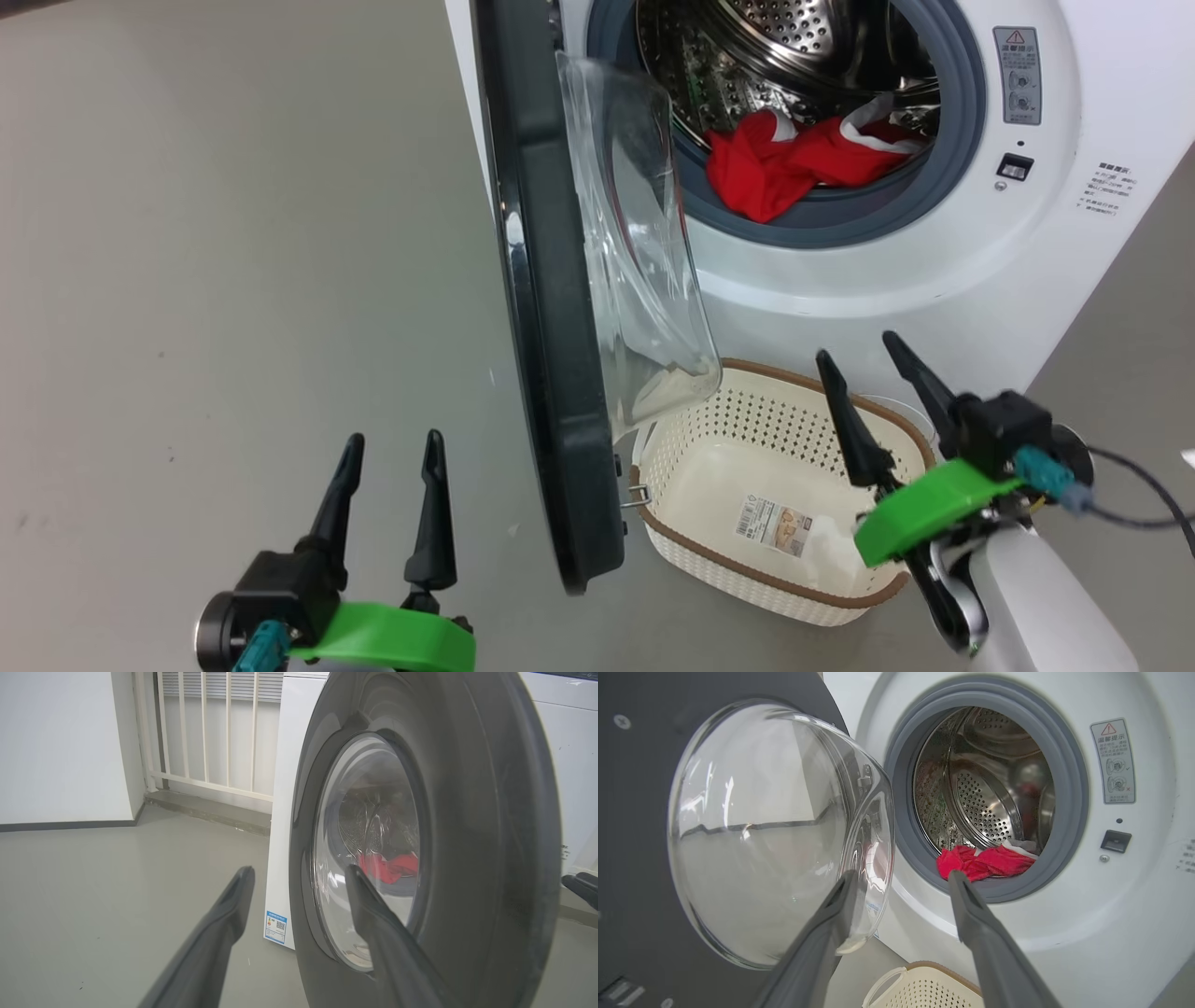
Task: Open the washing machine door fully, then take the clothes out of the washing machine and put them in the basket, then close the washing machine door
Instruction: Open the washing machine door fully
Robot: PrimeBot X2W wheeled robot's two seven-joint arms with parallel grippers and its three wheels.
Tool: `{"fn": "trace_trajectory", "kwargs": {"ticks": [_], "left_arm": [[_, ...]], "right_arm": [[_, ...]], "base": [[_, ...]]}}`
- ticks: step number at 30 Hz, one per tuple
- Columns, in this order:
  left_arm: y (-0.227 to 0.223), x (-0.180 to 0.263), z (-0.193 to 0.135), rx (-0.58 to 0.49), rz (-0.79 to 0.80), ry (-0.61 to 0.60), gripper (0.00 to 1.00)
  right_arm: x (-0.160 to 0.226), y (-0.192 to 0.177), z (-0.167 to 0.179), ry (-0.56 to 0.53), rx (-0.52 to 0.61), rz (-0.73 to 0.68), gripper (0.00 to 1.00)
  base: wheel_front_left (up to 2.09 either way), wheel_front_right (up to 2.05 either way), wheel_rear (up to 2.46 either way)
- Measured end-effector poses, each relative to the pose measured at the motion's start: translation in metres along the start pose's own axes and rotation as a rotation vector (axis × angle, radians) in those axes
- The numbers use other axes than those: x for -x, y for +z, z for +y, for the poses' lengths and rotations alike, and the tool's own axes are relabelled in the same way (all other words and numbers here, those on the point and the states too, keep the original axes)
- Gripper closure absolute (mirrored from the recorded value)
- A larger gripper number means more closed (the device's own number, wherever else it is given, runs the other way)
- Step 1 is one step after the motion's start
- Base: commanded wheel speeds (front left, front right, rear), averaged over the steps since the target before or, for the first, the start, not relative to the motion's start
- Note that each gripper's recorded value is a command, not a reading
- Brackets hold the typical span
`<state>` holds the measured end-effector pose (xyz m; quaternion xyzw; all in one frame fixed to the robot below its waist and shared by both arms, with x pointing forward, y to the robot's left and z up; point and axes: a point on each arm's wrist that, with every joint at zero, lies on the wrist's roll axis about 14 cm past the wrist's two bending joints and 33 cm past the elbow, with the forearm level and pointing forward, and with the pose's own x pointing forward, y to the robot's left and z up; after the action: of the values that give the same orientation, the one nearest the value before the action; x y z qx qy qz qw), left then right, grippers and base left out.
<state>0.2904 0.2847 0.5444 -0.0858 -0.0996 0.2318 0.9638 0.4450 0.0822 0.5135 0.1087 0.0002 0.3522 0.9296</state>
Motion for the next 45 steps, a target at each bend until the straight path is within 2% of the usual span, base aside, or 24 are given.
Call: {"fn": "trace_trajectory", "kwargs": {"ticks": [2,8,17,35,36,45], "left_arm": [[0.001,0.000,0.000,0.000,-0.003,0.000,0.00],[0.002,0.000,0.000,0.002,-0.007,-0.001,0.00],[0.001,0.005,0.001,0.007,-0.003,0.002,0.00],[-0.003,0.013,-0.003,-0.002,0.007,-0.033,0.00],[-0.002,0.012,-0.003,-0.001,0.002,-0.032,1.00],[0.026,0.008,-0.017,0.002,-0.086,-0.087,1.00]], "right_arm": [[0.006,0.002,-0.002,-0.005,0.026,-0.012,0.00],[0.016,0.010,0.002,0.000,0.012,-0.051,0.00],[0.042,-0.007,0.000,-0.026,-0.020,-0.010,0.00],[0.049,0.003,0.002,-0.033,-0.019,-0.036,0.00],[0.049,0.003,0.002,-0.033,-0.020,-0.036,0.00],[0.049,0.006,0.002,-0.036,-0.031,-0.043,0.00]], "base": [[0.00,0.00,0.00],[0.00,0.00,0.00],[0.00,0.00,0.00],[0.00,0.00,0.00],[0.00,0.00,0.00],[0.00,0.00,0.00]]}}
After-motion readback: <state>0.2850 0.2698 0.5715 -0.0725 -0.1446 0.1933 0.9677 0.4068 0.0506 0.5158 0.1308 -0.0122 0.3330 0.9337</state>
